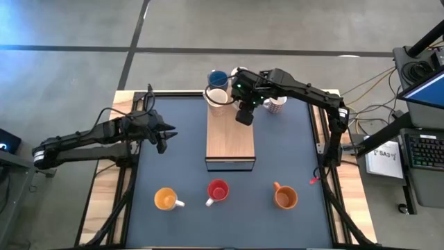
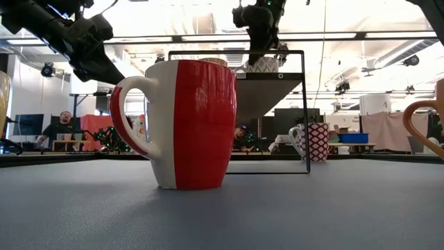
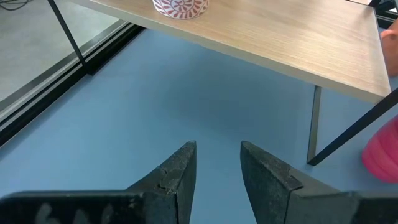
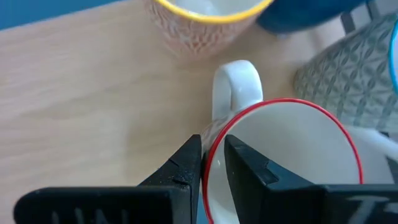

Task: Place coffee mugs
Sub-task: Put the gray patterned mug on the shelf

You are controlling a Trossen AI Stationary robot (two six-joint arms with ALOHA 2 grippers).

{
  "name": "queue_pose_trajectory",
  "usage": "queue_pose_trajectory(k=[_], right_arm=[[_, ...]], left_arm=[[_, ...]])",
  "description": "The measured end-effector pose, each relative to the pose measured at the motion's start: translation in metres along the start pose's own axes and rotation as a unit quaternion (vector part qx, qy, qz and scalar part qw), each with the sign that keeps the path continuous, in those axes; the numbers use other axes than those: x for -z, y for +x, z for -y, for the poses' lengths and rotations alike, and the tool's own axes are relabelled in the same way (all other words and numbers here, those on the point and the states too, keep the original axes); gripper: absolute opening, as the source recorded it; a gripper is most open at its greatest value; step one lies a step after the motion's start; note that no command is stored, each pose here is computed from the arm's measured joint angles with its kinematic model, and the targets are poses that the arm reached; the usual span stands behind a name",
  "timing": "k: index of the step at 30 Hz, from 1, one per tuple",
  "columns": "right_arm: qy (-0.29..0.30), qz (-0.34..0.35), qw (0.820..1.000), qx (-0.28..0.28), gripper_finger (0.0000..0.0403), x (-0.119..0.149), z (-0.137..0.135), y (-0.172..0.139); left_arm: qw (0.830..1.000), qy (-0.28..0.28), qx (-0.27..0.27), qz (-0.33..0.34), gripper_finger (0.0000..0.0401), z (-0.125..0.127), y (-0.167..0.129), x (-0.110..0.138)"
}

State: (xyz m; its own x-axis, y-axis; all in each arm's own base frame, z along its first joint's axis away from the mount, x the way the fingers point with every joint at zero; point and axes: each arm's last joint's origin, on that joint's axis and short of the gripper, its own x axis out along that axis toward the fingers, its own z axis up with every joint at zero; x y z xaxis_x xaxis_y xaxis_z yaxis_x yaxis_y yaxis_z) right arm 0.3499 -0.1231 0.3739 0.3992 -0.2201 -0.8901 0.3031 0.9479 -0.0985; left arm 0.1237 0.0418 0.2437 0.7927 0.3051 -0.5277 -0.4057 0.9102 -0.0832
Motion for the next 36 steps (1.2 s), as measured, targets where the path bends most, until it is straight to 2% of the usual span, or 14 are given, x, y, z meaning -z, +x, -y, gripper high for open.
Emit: queue_pose_trajectory(k=[15, 20, 25, 30, 36], right_arm=[[-0.032, 0.056, 0.998, 0.007, 0.0058, -0.011, 0.002, -0.001], [-0.028, 0.06, 0.998, 0.008, 0.0057, -0.01, 0.002, -0.004], [-0.01, 0.071, 0.997, 0.007, 0.0057, -0.007, 0.002, -0.016], [0.025, 0.038, 0.999, -0.004, 0.0057, 0.004, 0.0, -0.026], [0.033, -0.033, 0.999, -0.01, 0.0057, 0.017, -0.009, -0.025]], left_arm=[[1.0, -0.004, -0.001, -0.011, 0.0107, -0.001, 0.004, 0.006], [1.0, -0.011, -0.004, -0.024, 0.0107, -0.002, 0.009, 0.015], [1.0, -0.012, -0.002, -0.013, 0.0107, -0.001, 0.008, 0.011], [1.0, -0.011, -0.001, -0.005, 0.0107, -0.001, 0.006, 0.008], [1.0, -0.011, -0.001, -0.004, 0.0107, -0.001, 0.006, 0.008]])
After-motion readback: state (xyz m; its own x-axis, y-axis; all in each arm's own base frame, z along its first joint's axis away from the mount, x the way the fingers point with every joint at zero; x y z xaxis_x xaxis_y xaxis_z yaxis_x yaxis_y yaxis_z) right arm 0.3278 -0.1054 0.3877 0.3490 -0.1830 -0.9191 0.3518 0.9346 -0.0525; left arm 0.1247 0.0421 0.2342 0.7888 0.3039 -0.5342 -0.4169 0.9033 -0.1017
